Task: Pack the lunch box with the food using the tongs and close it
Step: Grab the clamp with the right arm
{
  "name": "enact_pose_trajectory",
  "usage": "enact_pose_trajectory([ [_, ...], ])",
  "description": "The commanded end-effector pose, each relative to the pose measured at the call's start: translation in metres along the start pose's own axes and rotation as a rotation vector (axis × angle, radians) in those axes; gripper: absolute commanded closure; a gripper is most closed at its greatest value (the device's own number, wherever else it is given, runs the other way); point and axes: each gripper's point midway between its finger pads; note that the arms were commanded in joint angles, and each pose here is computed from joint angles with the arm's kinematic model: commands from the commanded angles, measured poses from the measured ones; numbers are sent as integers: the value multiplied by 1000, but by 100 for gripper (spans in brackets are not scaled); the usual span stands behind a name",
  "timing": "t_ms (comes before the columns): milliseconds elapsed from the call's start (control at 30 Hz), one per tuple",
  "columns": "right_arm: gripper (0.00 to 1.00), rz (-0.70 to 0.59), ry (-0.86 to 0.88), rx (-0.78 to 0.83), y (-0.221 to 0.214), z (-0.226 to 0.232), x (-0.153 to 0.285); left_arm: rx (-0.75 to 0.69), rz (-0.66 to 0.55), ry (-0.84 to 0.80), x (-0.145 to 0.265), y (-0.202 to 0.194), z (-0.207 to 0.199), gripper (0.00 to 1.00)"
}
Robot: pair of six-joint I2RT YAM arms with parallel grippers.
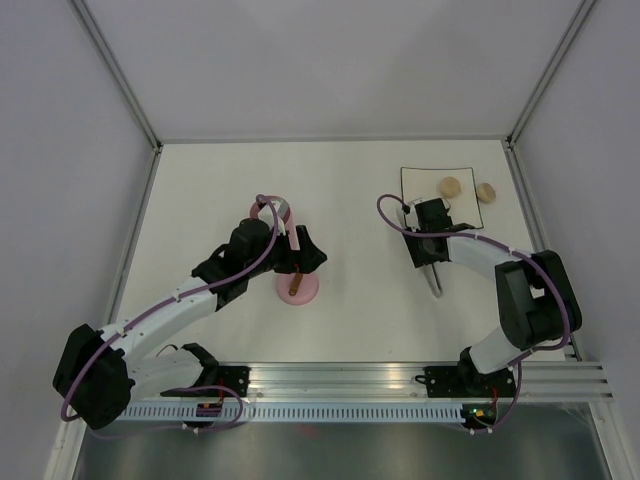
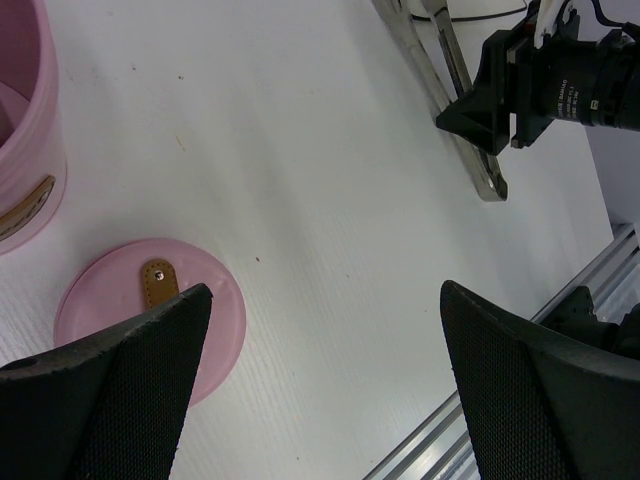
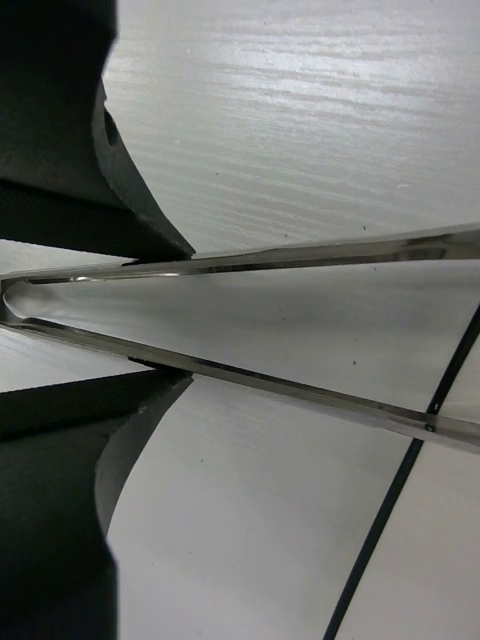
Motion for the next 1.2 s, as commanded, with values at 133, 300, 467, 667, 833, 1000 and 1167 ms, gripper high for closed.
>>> enact_pose_trajectory([
  [133,58,-90,109,-92,16,20,21,-30,-10,-15,3,3,0,0],
  [300,59,-194,102,-154,36,16,47,-25,-25,-19,6,8,-1,0],
  [467,56,-304,108,-235,62,11,88,-19,-38,-27,9,12,-4,0],
  [667,56,-347,123,-336,71,10,114,-23,-51,-49,12,19,-12,0],
  [833,53,-419,66,-444,84,-5,138,-24,-59,-49,16,20,-13,0],
  [1000,53,-367,-96,-550,87,-36,147,-24,-69,-41,19,21,-12,0],
  [1167,53,-343,-155,-607,111,-59,148,-22,-59,-32,17,19,-9,0],
])
Point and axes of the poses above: each gripper's point midway between its finger pads, its own x axis back along the fingers, its own z axis along the line the jaws close on, y = z × x, and after that the axes turned 4 degrees about x, right-handed
